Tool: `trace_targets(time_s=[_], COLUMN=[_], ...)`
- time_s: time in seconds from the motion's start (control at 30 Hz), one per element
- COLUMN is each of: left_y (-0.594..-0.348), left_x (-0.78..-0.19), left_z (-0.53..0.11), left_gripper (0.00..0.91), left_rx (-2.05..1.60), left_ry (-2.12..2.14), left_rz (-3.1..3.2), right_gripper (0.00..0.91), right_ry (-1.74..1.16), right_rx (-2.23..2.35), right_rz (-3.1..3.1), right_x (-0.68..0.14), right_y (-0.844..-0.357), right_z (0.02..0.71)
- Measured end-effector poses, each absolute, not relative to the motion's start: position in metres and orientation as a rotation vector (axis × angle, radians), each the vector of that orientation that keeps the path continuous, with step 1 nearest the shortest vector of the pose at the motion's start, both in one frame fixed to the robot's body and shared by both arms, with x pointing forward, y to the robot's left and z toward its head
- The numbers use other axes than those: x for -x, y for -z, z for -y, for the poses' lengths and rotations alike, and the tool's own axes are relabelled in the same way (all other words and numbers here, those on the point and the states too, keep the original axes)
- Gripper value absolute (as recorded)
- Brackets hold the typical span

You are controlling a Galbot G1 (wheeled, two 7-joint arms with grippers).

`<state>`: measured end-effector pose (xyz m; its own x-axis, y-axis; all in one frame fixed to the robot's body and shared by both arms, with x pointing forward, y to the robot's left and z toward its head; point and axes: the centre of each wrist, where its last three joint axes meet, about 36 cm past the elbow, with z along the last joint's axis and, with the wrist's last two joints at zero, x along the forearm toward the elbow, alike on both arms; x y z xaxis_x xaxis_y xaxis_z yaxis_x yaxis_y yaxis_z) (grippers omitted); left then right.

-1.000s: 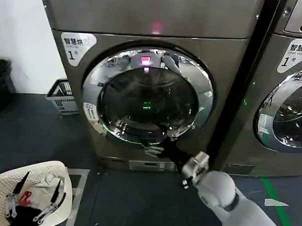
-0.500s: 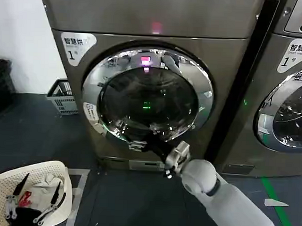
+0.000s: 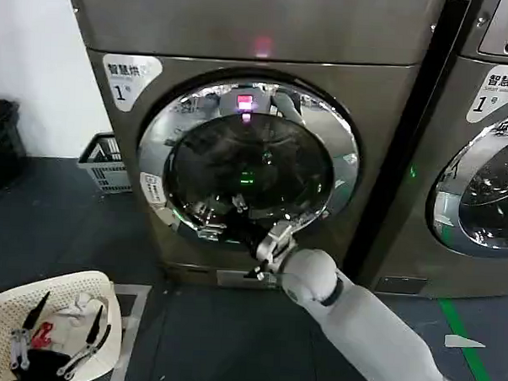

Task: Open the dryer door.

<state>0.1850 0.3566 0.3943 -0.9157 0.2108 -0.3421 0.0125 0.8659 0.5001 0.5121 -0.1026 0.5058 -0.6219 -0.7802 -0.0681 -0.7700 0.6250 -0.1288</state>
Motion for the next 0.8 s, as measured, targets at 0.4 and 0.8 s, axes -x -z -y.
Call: trace_targets(time_s=[0.4, 0.8], left_y=[-0.394, -0.392], left_x=[-0.185, -0.186], left_z=[-0.356, -0.354], left_gripper=[0.907, 0.907], left_rx=[-0.165, -0.163], left_ry=[-0.703, -0.697], left_rz=[-2.649, -2.648], right_gripper=[0.907, 0.907], right_ry=[0.135, 0.139], right_rx=[1.349, 1.420], right_rz=[-2.718, -2.694], right_x=[-0.525, -0.536], right_y=[-0.503, -0.503], right_z=[0.078, 0.050])
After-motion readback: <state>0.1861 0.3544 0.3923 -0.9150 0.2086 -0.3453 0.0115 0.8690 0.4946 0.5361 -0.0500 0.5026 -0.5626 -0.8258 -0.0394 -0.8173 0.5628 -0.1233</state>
